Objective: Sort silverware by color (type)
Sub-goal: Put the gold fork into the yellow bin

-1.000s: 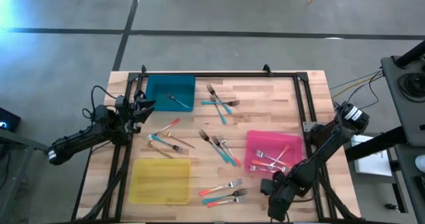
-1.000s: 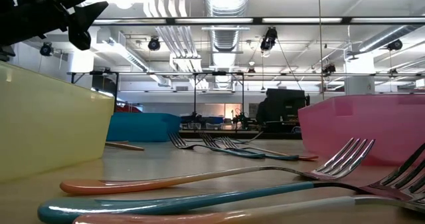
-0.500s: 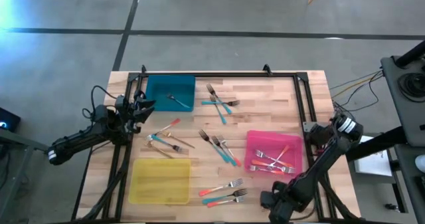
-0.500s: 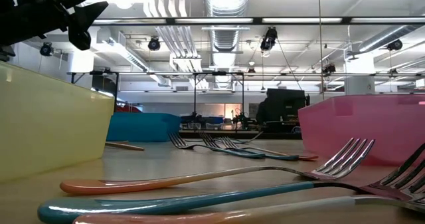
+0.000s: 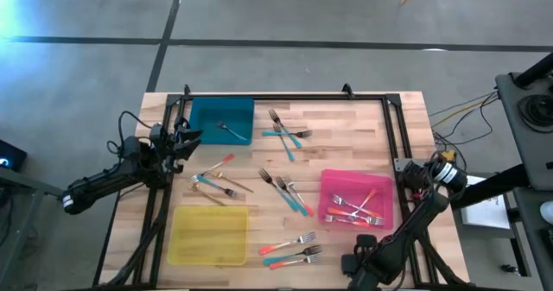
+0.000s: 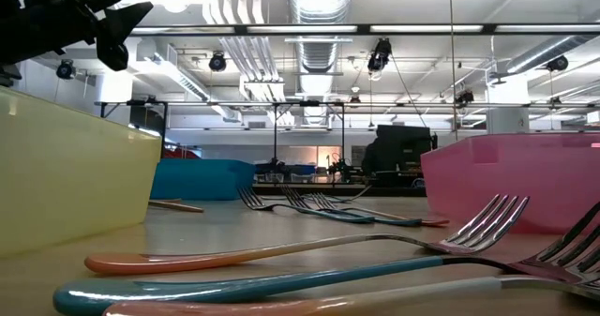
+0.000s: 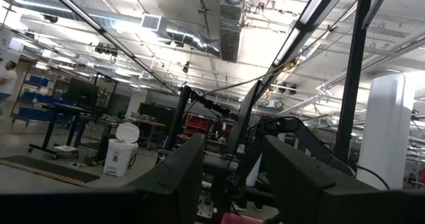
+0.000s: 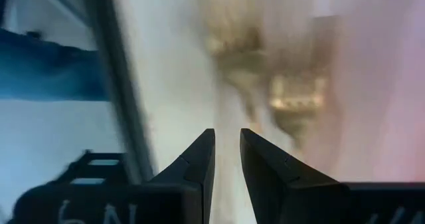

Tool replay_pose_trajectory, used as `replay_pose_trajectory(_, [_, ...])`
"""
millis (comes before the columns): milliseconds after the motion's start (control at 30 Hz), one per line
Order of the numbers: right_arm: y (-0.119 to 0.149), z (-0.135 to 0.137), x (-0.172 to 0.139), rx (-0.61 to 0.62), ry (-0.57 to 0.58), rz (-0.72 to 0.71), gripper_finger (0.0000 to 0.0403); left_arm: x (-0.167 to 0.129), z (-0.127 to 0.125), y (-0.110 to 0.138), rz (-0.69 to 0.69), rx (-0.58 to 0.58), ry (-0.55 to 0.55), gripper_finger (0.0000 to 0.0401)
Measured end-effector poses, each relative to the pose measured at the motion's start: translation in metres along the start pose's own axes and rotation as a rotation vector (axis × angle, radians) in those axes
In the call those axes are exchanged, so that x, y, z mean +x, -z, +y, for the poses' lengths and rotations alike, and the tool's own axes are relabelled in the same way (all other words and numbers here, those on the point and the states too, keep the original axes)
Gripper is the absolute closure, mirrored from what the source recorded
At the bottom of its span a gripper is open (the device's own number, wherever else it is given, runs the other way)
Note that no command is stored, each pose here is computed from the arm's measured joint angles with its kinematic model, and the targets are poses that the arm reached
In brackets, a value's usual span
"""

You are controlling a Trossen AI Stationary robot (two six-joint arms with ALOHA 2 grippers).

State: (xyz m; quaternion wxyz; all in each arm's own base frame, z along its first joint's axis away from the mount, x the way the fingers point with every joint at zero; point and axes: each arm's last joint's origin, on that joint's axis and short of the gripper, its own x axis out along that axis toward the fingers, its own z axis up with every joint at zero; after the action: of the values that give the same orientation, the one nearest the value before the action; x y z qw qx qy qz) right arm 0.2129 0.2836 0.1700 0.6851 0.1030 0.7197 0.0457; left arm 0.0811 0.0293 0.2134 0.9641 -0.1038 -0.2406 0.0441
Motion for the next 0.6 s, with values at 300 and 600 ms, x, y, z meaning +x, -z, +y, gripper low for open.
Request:
replay_pose_trajectory(300, [0.0023,-0.005,0.0044,-0.028,0.064,0.032,0.0339,0.0,0.0,0.0001,0.0,0.0,0.0,0.026])
replay_pose_trajectory(600, [0.0016,-0.0045,0.0062,-0.009,0.078,0.006,0.0339,0.0,0.0,0.0001,0.0,0.0,0.0,0.026])
